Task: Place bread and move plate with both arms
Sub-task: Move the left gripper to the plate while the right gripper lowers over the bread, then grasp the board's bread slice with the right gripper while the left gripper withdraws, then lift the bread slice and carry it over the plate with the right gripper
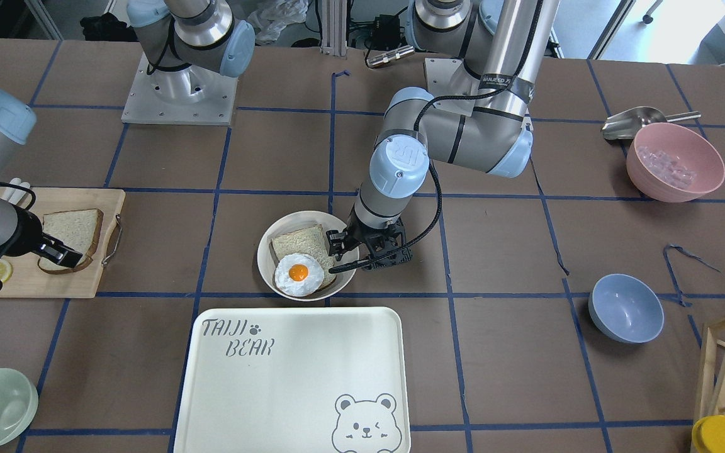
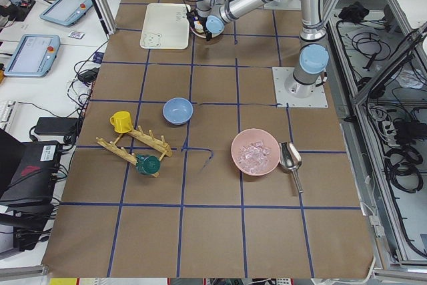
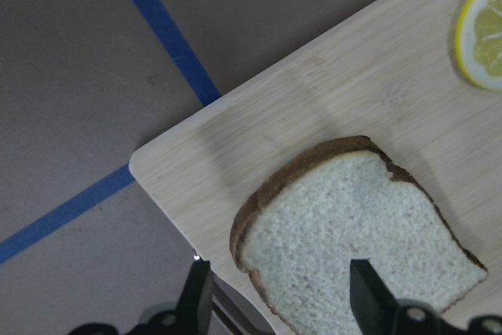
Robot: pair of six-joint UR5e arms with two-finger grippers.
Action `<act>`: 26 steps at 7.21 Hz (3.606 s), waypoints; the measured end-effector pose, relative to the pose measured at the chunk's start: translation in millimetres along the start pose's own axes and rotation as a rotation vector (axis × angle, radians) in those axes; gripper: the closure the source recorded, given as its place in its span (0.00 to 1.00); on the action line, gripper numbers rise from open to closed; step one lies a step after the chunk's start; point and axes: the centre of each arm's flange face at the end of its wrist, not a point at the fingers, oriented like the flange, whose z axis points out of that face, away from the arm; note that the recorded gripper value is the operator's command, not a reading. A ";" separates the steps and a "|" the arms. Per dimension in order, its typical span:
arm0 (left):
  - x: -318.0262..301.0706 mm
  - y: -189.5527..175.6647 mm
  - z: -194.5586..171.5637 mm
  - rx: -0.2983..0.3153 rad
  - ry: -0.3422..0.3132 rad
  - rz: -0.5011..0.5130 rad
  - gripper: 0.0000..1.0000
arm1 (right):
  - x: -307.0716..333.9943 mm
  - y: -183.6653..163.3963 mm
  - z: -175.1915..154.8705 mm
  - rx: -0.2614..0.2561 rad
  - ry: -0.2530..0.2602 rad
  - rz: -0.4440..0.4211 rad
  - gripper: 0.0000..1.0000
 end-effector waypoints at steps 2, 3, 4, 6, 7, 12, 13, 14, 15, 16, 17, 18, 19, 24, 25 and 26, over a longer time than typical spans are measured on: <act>2.1 -10.9 -49.5 0.056 0.007 0.037 0.00 | -4.2 -5.0 12.8 -0.023 -0.014 0.035 0.36; -9.5 -16.5 -71.5 0.079 -0.033 0.087 0.00 | -5.3 -6.5 17.4 -0.032 -0.016 0.040 0.37; -23.4 -18.4 -98.1 0.107 -0.082 0.142 0.00 | -5.9 -7.3 20.4 -0.037 -0.016 0.042 0.41; -46.8 -4.3 -150.9 0.134 -0.164 0.236 0.00 | -6.1 -7.7 23.2 -0.043 -0.013 0.042 0.54; -56.7 1.1 -166.6 0.124 -0.180 0.258 0.00 | -6.1 -7.6 23.7 -0.045 -0.013 0.042 0.56; -71.6 -4.7 -186.8 0.125 -0.174 0.249 0.00 | -7.7 -9.8 31.7 -0.060 -0.012 0.041 1.00; -72.8 -5.6 -186.8 0.124 -0.173 0.246 0.00 | -7.8 -10.2 32.2 -0.062 -0.012 0.040 1.00; -72.8 -5.9 -186.9 0.123 -0.170 0.245 0.00 | -7.5 -10.4 30.7 -0.061 -0.011 0.040 1.00; -73.0 -6.7 -187.7 0.124 -0.166 0.243 0.00 | -7.1 -10.2 27.7 -0.059 -0.011 0.041 1.00; -73.8 -7.7 -188.5 0.125 -0.164 0.241 0.00 | -7.0 -9.6 24.9 -0.058 -0.015 0.041 1.00; -74.2 -8.3 -189.3 0.126 -0.163 0.239 0.00 | -7.0 -8.4 20.5 -0.054 -0.023 0.042 1.00; -74.2 -8.5 -189.9 0.127 -0.163 0.239 0.00 | -6.3 -6.1 12.3 -0.046 -0.031 0.044 1.00; -74.3 -8.6 -190.7 0.128 -0.162 0.238 0.00 | -4.7 -2.8 -1.2 -0.045 -0.035 0.045 1.00; -72.5 -11.6 -198.9 0.147 -0.164 0.241 0.00 | -38.5 27.1 -143.8 -0.087 -0.072 0.123 1.00; -72.5 -12.0 -199.9 0.149 -0.166 0.242 0.00 | -82.2 47.6 -157.6 -0.076 -0.079 0.157 1.00; -72.4 -12.3 -200.5 0.151 -0.167 0.244 0.00 | -127.7 70.4 -163.5 -0.067 -0.099 0.189 1.00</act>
